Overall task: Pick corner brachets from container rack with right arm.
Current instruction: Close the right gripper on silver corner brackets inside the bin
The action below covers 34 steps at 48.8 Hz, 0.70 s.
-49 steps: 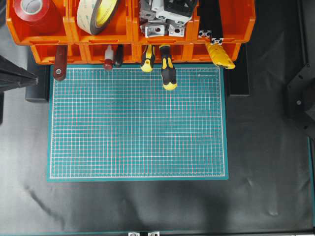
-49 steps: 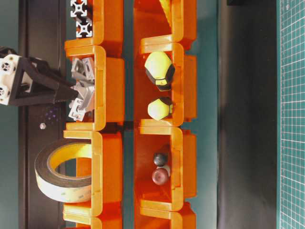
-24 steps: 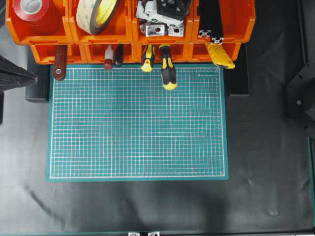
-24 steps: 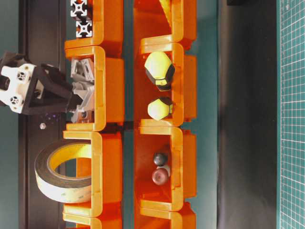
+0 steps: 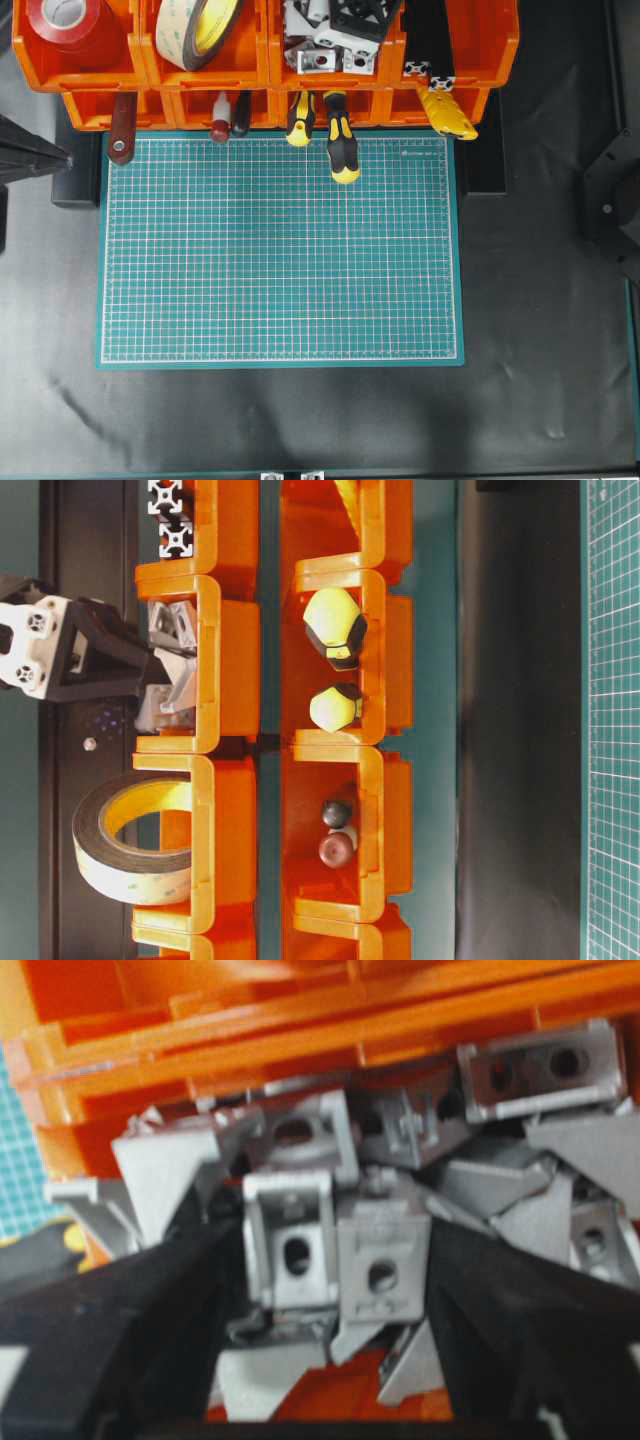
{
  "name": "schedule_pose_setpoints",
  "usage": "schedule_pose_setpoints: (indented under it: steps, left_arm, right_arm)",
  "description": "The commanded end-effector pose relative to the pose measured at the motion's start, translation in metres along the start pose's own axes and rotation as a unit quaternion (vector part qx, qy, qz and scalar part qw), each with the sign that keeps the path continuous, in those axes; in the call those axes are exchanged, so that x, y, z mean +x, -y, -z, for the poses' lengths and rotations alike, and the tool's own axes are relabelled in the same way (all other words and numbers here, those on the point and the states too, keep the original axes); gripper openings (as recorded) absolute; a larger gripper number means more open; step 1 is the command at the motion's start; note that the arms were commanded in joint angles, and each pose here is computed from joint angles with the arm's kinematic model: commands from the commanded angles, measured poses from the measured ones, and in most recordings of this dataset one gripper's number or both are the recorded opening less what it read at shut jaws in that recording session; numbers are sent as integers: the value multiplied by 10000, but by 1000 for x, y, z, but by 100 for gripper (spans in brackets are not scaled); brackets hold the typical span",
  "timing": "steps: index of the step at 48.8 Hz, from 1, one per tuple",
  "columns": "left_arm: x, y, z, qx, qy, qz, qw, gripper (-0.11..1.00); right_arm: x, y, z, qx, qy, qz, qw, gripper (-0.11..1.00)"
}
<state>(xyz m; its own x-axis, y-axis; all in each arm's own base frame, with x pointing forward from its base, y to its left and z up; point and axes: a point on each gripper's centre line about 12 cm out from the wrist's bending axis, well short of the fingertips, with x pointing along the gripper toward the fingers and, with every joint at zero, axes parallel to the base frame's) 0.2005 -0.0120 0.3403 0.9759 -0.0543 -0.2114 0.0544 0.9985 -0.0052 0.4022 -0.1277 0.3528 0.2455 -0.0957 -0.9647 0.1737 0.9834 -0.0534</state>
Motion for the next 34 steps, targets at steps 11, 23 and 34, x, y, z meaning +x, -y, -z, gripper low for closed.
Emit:
schedule_pose_setpoints:
  steps: [11, 23, 34]
  left_arm:
    - [-1, 0, -7, -9, 92, 0, 10000, 0]
    - [-2, 0, -8, -8, 130, 7, 9999, 0]
    - [-3, 0, -8, -3, 130, -8, 9999, 0]
  right_arm:
    - [-28, -4, 0, -53, 351, 40, 9994, 52]
    - [-49, -4, -7, -61, 731, 93, 9973, 52]
    - [-84, -8, -10, -134, 1101, 166, 9937, 52]
